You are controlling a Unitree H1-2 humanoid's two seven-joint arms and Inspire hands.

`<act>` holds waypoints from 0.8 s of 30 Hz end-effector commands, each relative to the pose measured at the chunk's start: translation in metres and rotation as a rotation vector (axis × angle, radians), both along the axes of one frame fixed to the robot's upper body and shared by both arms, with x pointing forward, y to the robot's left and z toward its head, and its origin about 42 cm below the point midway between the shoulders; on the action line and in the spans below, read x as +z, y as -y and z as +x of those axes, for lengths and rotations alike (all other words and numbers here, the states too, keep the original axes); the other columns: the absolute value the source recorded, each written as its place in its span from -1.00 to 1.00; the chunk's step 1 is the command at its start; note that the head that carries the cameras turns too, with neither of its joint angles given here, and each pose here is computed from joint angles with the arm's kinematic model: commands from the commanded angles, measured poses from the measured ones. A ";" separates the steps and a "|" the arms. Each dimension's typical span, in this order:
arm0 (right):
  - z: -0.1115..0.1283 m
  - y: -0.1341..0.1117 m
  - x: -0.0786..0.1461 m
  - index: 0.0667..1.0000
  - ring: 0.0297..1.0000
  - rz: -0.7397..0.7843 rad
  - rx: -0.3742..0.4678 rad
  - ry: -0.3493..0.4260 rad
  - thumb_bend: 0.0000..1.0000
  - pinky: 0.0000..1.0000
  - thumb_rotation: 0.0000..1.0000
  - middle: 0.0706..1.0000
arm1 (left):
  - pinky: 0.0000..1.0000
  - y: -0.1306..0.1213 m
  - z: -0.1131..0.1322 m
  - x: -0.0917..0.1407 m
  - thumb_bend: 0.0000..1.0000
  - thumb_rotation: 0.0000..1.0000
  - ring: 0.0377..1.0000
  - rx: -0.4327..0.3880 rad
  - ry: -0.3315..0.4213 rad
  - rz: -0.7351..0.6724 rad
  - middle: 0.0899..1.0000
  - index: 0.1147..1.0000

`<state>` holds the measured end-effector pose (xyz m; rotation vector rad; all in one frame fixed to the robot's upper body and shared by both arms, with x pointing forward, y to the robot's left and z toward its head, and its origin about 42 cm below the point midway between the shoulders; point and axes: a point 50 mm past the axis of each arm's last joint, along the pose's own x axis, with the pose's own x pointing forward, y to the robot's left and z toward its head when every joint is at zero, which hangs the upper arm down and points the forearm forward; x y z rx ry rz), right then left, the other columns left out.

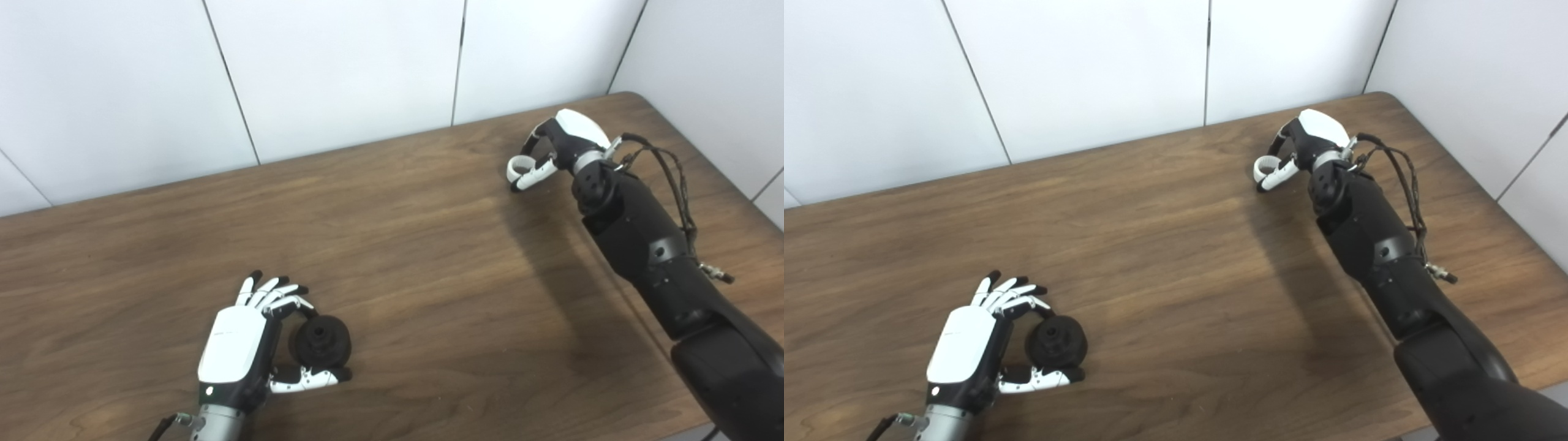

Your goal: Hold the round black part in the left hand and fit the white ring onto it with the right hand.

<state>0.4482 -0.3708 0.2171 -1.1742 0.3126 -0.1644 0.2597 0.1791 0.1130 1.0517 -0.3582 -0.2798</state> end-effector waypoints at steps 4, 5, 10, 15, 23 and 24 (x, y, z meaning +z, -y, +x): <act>0.005 0.007 0.028 -0.10 0.97 -0.033 0.003 0.071 0.05 1.00 -0.74 0.68 | 1.00 -0.005 -0.003 -0.004 0.05 -0.90 0.74 -0.001 -0.004 0.015 0.50 -0.17; 0.005 0.007 0.027 -0.10 0.97 -0.034 0.002 0.071 0.05 1.00 -0.74 0.68 | 1.00 -0.005 -0.003 -0.004 0.05 -0.90 0.74 -0.001 -0.003 0.013 0.50 -0.17; 0.002 0.008 0.025 -0.10 0.97 -0.038 0.012 0.074 0.05 0.97 -0.74 0.68 | 1.00 -0.004 -0.003 -0.005 0.05 -0.90 0.74 0.000 -0.004 0.010 0.50 -0.17; -0.005 0.000 0.036 -0.10 1.00 -0.011 0.071 0.089 0.05 1.00 -0.73 0.72 | 1.00 -0.001 -0.003 -0.005 0.05 -0.90 0.75 -0.001 -0.006 0.009 0.50 -0.17; -0.025 -0.041 0.061 -0.10 0.99 -0.044 0.259 0.115 0.04 1.00 -0.74 0.67 | 1.00 0.004 -0.004 -0.006 0.05 -0.89 0.75 -0.009 -0.006 0.013 0.50 -0.17; -0.028 -0.046 0.063 -0.10 0.99 -0.045 0.278 0.115 0.04 1.00 -0.74 0.67 | 1.00 0.005 -0.004 -0.007 0.05 -0.89 0.75 -0.009 -0.007 0.012 0.50 -0.17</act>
